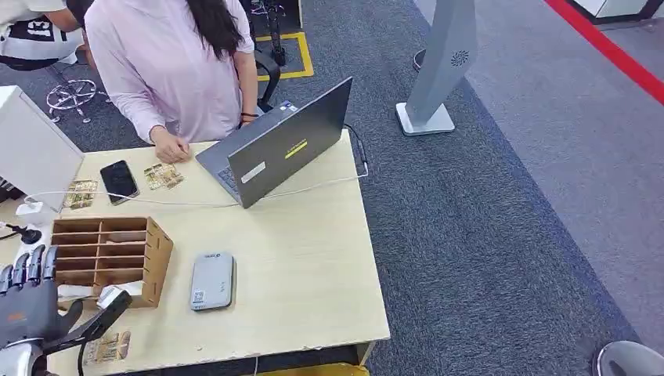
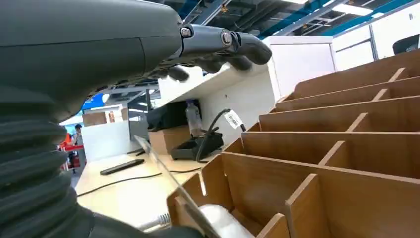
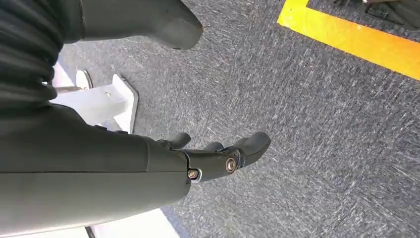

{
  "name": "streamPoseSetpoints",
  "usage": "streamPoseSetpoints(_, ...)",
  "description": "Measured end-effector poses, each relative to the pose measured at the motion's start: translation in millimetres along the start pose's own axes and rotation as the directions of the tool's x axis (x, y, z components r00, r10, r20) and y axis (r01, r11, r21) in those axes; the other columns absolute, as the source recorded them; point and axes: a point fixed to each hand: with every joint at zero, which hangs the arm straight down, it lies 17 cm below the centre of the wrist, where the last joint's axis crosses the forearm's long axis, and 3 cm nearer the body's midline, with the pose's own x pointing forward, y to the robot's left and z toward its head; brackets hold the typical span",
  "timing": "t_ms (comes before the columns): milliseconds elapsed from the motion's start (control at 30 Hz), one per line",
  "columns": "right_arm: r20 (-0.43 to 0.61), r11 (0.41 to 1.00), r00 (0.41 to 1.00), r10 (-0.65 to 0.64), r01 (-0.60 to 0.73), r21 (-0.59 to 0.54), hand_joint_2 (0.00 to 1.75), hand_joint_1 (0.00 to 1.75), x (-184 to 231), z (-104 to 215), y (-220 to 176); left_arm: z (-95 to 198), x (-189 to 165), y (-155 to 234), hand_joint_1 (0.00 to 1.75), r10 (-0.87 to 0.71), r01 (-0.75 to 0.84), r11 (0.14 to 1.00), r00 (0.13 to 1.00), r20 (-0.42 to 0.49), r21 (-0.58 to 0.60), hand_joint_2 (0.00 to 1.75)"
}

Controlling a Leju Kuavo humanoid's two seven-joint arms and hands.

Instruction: Pass the card to the sensor for recognition and then transmit it.

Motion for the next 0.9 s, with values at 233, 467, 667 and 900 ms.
streamPoseSetpoints(233,0.002,1.0,1.0,0.001,-0.001,0.0,1.75,0.0,0.4,0.0,-0.1,2.8,3.7,1.0,1.75,0.018,-0.018,1.0,1.0,0.007,0.004,1.75)
streamPoseSetpoints(467,0.005,1.0,1.0,0.008,-0.008,0.002,1.75,0.0,0.7,0.0,0.3,4.4,5.3,0.5,1.75,0.04,-0.04,0.999,0.999,0.015,0.002,1.75)
streamPoseSetpoints(667,0.005,1.0,1.0,0.011,-0.011,0.001,1.75,0.0,0.6,0.0,0.2,4.5,5.0,0.3,1.75,0.053,-0.053,0.999,0.998,0.012,0.001,1.75)
streamPoseSetpoints(900,0.005,1.0,1.0,0.012,-0.012,0.001,1.75,0.0,0.5,0.0,0.1,3.8,7.1,1.1,1.75,0.057,-0.057,0.998,0.998,0.023,0.003,1.75)
